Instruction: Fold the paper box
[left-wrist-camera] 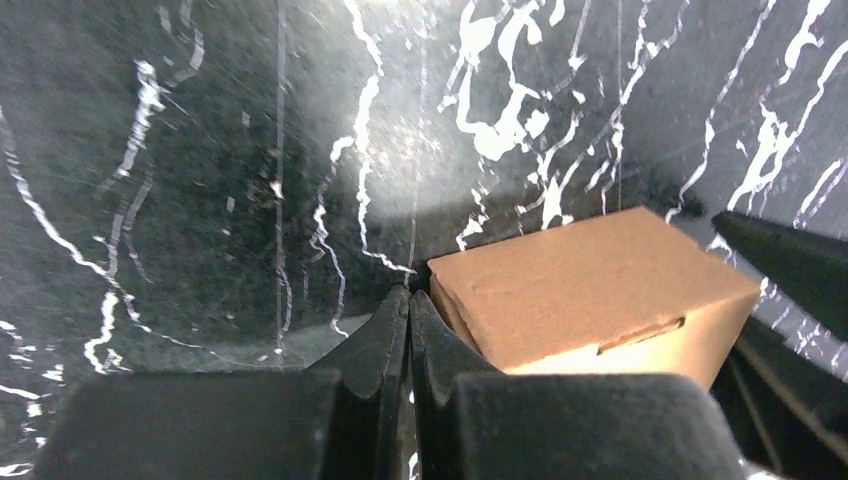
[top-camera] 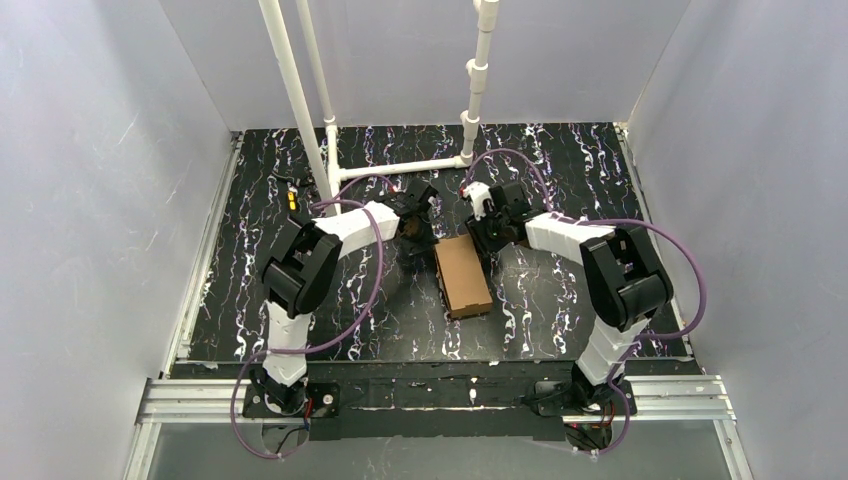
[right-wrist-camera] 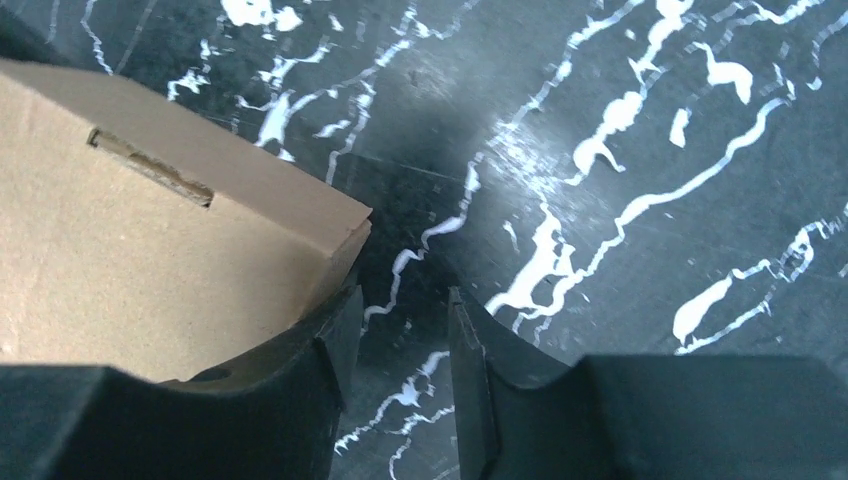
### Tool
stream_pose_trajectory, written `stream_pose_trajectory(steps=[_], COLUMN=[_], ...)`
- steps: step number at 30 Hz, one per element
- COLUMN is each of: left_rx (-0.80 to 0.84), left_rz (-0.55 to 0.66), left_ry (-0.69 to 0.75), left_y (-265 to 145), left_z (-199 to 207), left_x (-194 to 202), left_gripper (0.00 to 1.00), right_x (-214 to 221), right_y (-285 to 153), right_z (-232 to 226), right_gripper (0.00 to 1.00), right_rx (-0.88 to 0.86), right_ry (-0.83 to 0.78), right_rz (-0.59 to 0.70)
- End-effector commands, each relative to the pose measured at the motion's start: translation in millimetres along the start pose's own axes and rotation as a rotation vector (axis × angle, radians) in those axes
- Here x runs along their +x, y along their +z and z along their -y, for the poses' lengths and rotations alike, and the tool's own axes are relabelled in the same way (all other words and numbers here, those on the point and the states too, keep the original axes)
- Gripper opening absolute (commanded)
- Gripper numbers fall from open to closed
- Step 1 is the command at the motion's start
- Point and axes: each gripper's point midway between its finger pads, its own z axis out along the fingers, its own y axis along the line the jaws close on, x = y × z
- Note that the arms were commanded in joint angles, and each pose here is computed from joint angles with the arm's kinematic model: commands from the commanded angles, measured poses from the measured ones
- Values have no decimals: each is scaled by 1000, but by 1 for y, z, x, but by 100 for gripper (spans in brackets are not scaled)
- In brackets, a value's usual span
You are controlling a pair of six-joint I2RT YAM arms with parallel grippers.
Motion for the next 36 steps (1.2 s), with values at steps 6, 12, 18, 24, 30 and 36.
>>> stream_pose_trajectory(steps=[6,12,18,24,30,36], left_rx=[34,165,216,215,89,287], left_rz=[30,-17,-67,-85,47,293], left_ry=[49,23,-5,57,110,86], left_y=[-55,-74,-49,-34,-68,-123], left_z=[-27,-22,23,56,-12,-45], left_x=[38,97,118,120,115,103], left_gripper=[7,10,10,9,11,69], right_x=[-5,20,37,32,16,11], right_y=[-46,-57,-57,-59,-96,-147], right_z=[10,-14,-42,-50,34,13], right_gripper=[51,53,54,55,61,96], right_rx=[-19,-88,-91,-89,135,-138], right_ry=[86,103,101,44,98,-91], right_rz=[126,112,106,123,203,313])
